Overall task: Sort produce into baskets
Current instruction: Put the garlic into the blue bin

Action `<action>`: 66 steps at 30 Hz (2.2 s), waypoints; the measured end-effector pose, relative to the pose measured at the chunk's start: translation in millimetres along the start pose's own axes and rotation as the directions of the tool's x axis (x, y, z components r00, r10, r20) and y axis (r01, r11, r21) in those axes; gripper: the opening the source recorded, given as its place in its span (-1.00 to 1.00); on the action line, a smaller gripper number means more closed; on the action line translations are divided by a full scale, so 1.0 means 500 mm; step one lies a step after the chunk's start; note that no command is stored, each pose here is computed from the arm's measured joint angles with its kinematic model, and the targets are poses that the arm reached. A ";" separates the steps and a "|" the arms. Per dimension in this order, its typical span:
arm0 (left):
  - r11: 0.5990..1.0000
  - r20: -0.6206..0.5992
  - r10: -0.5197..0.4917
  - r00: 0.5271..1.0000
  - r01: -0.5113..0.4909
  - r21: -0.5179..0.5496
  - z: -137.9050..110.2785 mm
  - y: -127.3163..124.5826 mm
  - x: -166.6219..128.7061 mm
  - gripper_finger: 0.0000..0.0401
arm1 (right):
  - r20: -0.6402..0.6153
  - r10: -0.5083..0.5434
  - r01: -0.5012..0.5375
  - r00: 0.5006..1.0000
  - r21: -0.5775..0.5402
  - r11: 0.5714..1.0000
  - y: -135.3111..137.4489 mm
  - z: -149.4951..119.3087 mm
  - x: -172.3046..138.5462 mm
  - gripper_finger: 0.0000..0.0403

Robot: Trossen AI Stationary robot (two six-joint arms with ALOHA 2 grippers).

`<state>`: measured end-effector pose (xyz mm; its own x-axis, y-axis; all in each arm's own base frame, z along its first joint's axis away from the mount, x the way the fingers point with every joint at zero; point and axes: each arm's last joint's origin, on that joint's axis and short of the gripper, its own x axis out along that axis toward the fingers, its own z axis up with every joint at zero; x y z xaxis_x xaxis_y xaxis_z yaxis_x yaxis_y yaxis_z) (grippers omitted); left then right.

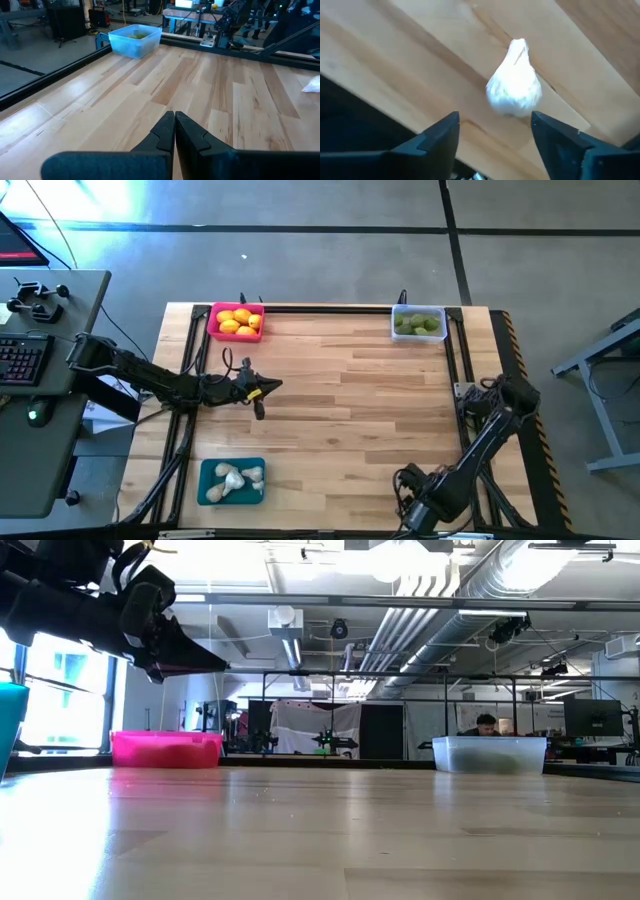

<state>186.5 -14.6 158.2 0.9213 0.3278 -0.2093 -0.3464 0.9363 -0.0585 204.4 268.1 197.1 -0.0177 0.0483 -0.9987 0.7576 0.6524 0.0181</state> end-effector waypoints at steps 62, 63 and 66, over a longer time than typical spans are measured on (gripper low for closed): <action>0.998 0.121 0.038 0.992 -0.032 -0.047 0.033 0.028 -0.019 -1.00 | 0.505 0.810 -0.148 0.299 -0.814 0.562 0.266 0.512 -0.016 -0.78; 0.998 0.121 0.038 0.992 -0.032 -0.047 0.033 0.028 -0.019 -1.00 | 0.503 0.808 -0.140 0.307 -0.816 0.561 0.276 0.518 -0.013 -0.78; 0.998 0.122 0.037 0.992 -0.032 -0.047 0.033 0.028 -0.019 -1.00 | 0.489 0.811 -0.135 0.321 -0.824 0.550 0.303 0.531 -0.004 -0.78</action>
<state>175.7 -2.8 175.6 0.9223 0.3755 -0.0909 -0.3835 0.9184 -0.0975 492.4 166.0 189.1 0.9280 0.1747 -0.3292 -0.1183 0.9757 0.1846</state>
